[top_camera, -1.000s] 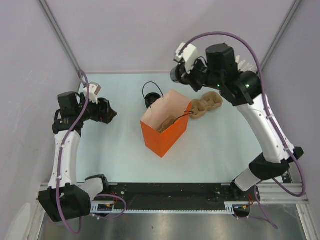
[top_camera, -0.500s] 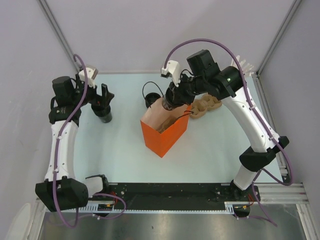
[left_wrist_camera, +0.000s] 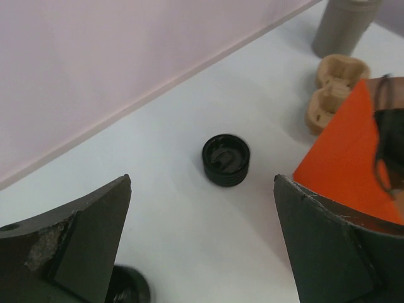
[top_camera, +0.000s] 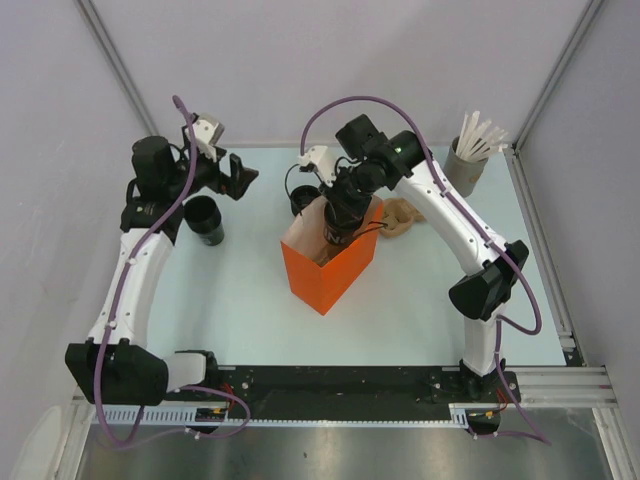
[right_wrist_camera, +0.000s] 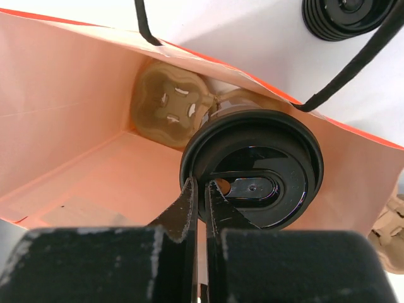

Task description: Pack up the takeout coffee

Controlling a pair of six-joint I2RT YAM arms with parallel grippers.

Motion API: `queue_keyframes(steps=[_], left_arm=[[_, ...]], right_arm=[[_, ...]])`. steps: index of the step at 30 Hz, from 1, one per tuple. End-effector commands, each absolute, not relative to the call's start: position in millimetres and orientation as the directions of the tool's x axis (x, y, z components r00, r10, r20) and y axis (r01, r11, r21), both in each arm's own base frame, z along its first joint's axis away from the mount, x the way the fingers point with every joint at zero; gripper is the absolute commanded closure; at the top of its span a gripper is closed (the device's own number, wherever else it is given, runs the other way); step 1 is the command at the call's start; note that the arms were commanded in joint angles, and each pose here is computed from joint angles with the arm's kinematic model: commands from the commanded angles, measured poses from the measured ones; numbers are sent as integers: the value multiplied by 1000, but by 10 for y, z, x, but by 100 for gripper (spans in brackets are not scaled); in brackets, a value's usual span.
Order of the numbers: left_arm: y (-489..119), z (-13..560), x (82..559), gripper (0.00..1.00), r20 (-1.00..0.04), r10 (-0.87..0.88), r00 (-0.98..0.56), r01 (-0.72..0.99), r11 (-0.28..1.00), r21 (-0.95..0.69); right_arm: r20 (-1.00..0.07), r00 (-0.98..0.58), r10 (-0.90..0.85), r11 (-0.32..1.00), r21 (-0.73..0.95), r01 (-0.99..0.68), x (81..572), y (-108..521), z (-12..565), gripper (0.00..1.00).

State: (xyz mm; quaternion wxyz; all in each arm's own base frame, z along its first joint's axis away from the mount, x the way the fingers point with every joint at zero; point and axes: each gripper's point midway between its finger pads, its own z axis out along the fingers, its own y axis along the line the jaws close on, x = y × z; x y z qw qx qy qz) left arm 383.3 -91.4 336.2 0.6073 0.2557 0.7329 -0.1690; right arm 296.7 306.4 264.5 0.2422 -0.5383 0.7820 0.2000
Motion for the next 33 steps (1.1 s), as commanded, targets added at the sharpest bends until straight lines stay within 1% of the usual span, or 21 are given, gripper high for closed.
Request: queue_keyframes(steps=[1,2,8,15,18,19,26,31,33], left_arm=[[-1324,3803,3784,0,-994,108,13,684,724,87],[-1416,3853,3762,0,-995,92,35,710,698,89],[-1752,3839,3777,0,-999,41,-2,784,620,24],[-1925,3774,3829,0,-999,13,-46,814,580,-30],[-1985,3758,3822,0,-999,13,-43,826,563,-29],[-2020,3738,3811,0,-998,0,-65,828,558,-54],[-2088,3623,3802,0,-996,-3,-91,825,560,-77],[-2133,3593,3812,5,-997,-7,-81,826,560,-72],[-2146,3564,3826,9,-996,-6,-86,825,560,-75]], right_arm=[[-572,-335,-748,349,90,-933,2860,3014,2633,100],[-569,-336,-751,347,93,-933,2850,3008,2619,100],[-542,-348,-765,348,108,-931,2818,2985,2506,100],[-517,-347,-782,347,100,-932,2810,2939,2441,100],[-507,-349,-788,352,93,-931,2821,2920,2416,100],[-506,-347,-790,351,90,-932,2825,2924,2410,100],[-500,-345,-794,354,82,-932,2863,2931,2370,100],[-485,-352,-801,359,82,-930,2882,2926,2308,100],[-476,-355,-805,358,88,-930,2876,2923,2272,100]])
